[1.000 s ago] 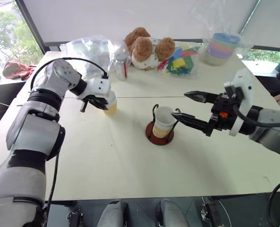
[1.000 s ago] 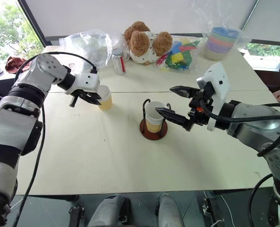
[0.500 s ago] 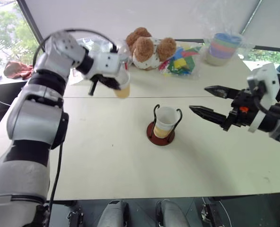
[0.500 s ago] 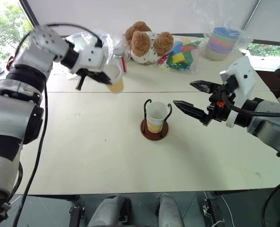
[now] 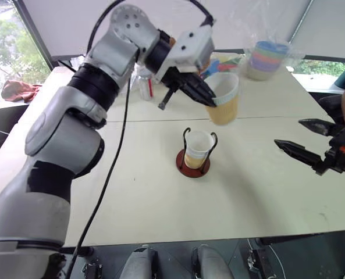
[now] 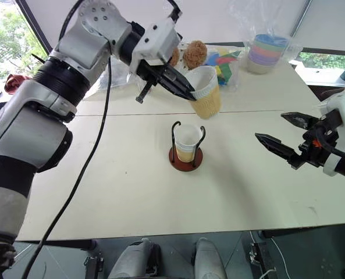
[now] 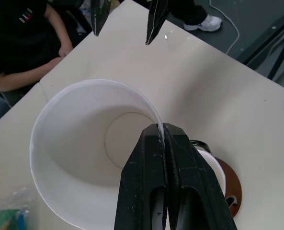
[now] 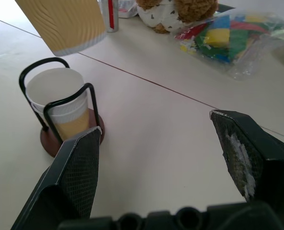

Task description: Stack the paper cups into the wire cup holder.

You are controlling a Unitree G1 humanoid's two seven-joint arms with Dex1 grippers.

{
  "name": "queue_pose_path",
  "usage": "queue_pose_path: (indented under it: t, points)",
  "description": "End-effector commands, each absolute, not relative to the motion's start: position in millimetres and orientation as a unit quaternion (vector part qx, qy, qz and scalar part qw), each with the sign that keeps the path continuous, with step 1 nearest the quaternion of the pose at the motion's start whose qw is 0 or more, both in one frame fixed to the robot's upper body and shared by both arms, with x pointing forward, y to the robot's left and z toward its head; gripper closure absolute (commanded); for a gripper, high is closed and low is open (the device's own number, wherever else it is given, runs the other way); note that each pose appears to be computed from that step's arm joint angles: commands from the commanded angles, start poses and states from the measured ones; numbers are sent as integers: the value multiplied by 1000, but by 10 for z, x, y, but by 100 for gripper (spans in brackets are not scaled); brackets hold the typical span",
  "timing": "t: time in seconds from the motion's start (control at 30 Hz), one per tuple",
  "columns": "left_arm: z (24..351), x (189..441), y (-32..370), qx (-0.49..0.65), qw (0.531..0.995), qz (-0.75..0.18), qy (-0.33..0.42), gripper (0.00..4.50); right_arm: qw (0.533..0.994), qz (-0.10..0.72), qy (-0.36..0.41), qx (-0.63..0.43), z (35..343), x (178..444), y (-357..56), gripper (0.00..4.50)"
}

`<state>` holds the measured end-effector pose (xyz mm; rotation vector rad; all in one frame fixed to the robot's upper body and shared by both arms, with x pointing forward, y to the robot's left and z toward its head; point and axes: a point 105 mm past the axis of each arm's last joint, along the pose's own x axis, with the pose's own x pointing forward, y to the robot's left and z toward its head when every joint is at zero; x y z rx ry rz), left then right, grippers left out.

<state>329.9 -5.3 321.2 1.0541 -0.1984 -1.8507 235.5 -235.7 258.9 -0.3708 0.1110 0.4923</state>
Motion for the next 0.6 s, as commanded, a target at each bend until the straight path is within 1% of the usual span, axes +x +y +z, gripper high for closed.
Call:
queue_pose_path:
  t: [0.03,0.2,0.57,0.6]
  points:
    - [3200,3280,-30,460,460,-756,-77,447,954,228,27,-193,2696,2276,-2346,55]
    - [3109,3303,1,477,447,-754,-58,447,957,223,26,-185,2663,2250,-2336,55]
    - [2847,3343,38,492,424,-760,-24,447,960,218,19,-174,2617,2289,-2280,55]
    - [2839,3346,31,492,423,-760,-22,396,961,217,18,-172,2614,2291,-2280,55]
